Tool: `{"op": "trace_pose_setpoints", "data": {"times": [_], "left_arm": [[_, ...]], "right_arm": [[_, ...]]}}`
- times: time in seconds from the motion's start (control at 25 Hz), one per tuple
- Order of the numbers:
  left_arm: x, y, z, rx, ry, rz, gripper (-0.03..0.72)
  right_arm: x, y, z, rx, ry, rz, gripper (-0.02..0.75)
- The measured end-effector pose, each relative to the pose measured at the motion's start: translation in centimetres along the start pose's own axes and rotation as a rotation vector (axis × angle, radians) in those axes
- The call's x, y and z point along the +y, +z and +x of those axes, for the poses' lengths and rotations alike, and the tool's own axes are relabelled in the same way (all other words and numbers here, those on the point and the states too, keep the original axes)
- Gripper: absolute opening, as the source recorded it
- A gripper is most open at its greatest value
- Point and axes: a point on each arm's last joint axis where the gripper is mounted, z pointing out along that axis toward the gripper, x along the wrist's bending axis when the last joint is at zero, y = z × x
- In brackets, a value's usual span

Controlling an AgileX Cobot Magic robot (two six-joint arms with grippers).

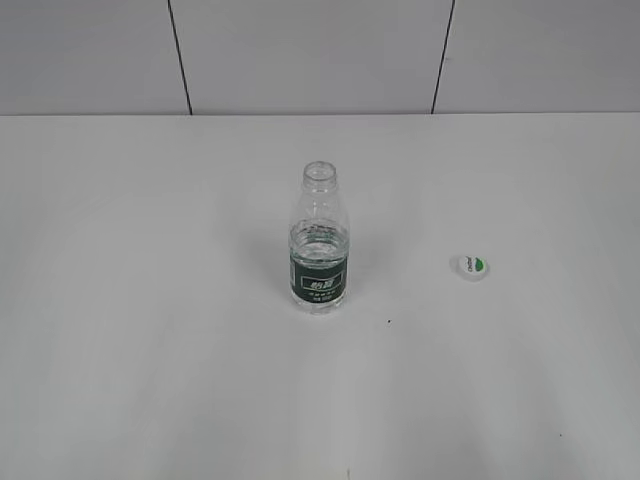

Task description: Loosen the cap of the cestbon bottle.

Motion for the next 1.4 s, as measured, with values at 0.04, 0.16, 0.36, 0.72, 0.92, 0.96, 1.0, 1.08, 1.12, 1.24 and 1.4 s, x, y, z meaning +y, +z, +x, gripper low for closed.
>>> {"op": "trace_pose_setpoints", "data": {"times": [0.04, 0.16, 0.36, 0.72, 0.92, 0.96, 1.0, 1.08, 1.12, 1.24, 1.4], "left_arm": [[0.0, 0.0, 0.0, 0.0, 0.0, 0.0, 0.417], [0.0, 0.0, 0.0, 0.0, 0.0, 0.0, 0.4], [0.0, 0.0, 0.0, 0.0, 0.0, 0.0, 0.384], [0.0, 0.0, 0.01, 0.001, 0.001, 0.0, 0.359], [0.0, 0.0, 0.03, 0.004, 0.002, 0.0, 0.358], [0.0, 0.0, 0.03, 0.004, 0.002, 0.0, 0.356], [0.0, 0.0, 0.03, 0.004, 0.002, 0.0, 0.352], [0.0, 0.0, 0.03, 0.004, 0.002, 0.0, 0.343], [0.0, 0.0, 0.03, 0.004, 0.002, 0.0, 0.34], [0.0, 0.0, 0.04, 0.004, 0.002, 0.0, 0.329], [0.0, 0.0, 0.04, 0.004, 0.002, 0.0, 0.324]], "right_arm": [[0.0, 0.0, 0.0, 0.0, 0.0, 0.0, 0.59], [0.0, 0.0, 0.01, 0.001, 0.0, 0.0, 0.59], [0.01, 0.0, 0.01, 0.001, -0.006, -0.001, 0.59], [0.01, 0.0, 0.03, 0.003, -0.005, -0.001, 0.59], [0.01, 0.0, 0.04, 0.005, -0.004, -0.001, 0.59], [0.01, 0.0, 0.05, 0.005, -0.004, -0.001, 0.59], [0.02, 0.0, 0.05, 0.005, -0.004, -0.002, 0.59], [0.02, 0.0, 0.05, 0.005, -0.004, -0.002, 0.59], [0.02, 0.0, 0.05, 0.005, -0.004, -0.002, 0.59], [0.02, 0.0, 0.05, 0.006, -0.004, -0.002, 0.59], [0.02, 0.0, 0.05, 0.006, -0.004, -0.002, 0.59]]}}
